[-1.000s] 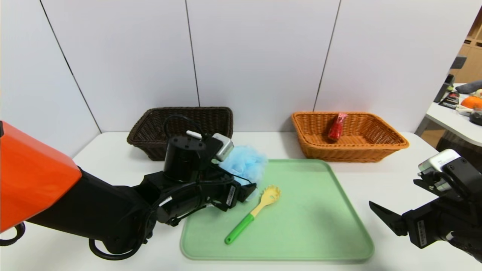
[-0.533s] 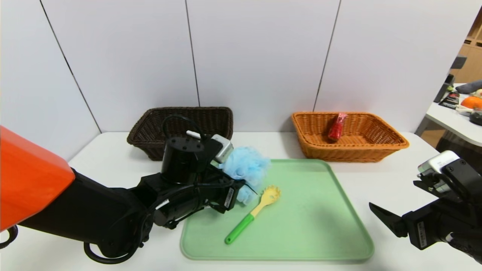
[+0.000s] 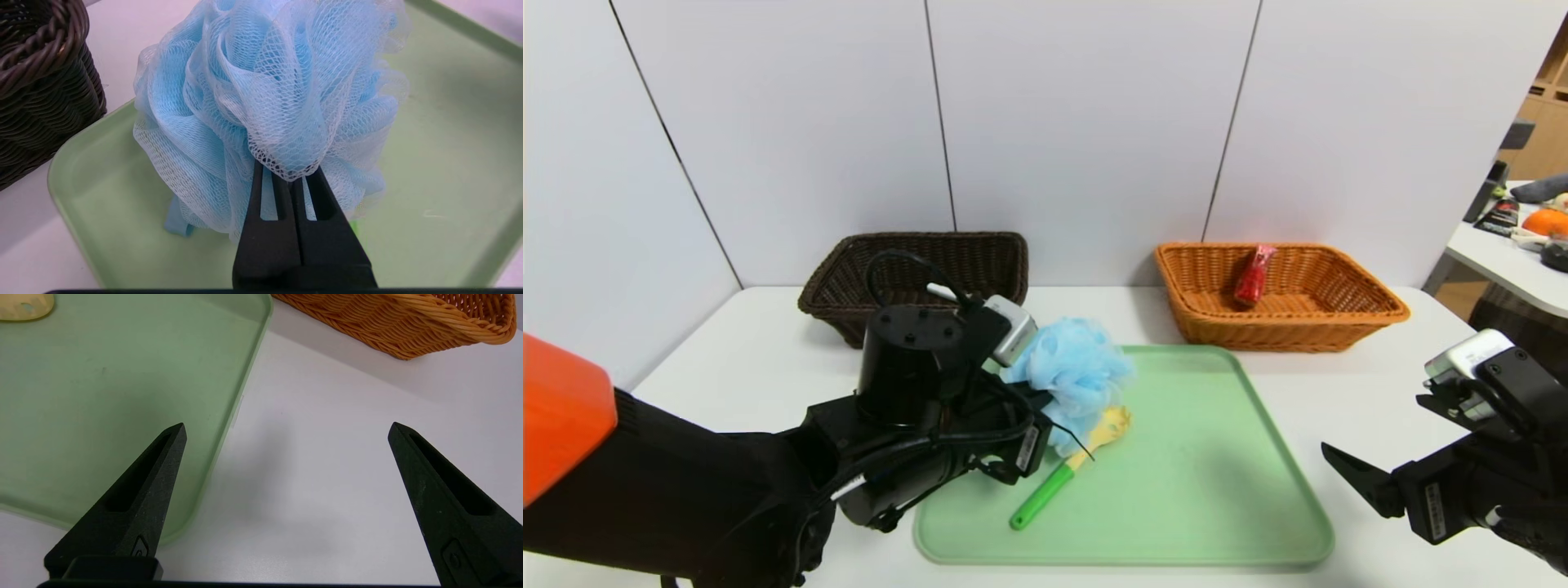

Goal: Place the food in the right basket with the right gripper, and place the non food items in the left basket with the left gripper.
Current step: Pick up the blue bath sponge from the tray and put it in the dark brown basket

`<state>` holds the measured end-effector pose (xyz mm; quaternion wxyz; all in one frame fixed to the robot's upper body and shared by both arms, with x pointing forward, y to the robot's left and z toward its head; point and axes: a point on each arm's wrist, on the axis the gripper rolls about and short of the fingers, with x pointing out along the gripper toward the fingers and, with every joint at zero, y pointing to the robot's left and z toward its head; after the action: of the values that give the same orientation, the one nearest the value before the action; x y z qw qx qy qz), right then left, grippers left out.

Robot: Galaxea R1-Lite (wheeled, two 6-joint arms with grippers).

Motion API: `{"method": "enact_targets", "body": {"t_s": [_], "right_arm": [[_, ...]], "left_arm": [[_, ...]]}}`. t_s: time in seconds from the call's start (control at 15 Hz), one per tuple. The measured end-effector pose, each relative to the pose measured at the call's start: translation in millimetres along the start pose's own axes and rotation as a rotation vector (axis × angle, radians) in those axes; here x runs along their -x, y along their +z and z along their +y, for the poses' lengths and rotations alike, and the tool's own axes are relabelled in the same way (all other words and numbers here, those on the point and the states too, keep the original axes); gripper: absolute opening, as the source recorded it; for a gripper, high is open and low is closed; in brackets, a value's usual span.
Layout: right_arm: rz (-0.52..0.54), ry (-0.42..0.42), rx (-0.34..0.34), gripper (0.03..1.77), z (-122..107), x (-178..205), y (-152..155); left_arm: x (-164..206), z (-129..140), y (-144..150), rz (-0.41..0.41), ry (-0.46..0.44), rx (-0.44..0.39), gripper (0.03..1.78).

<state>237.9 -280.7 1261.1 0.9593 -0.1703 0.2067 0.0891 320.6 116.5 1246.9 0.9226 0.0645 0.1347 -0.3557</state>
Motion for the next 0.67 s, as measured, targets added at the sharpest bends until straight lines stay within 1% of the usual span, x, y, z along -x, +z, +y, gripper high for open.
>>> {"method": "enact_targets", "body": {"t_s": [0.13,0.27,0.4,0.53,0.67], "right_arm": [[0.005,0.002,0.002,1.70,0,0,-1],[0.012,0.004,0.004,1.70,1,0,-3],[0.016,0.011,0.006,1.70,1,0,-5],[0.018,0.013,0.006,1.70,2,0,-6],[0.019,0.012,0.006,1.70,2,0,-7]], "left_arm": [[9,-10,8,-0.031,-0.003,-0.011,0.05],[19,-19,24,-0.085,0.016,-0.032,0.05],[28,-20,46,-0.148,0.051,-0.073,0.05],[39,-20,75,-0.208,0.089,-0.079,0.05],[53,-12,102,-0.243,0.122,-0.088,0.05]]}}
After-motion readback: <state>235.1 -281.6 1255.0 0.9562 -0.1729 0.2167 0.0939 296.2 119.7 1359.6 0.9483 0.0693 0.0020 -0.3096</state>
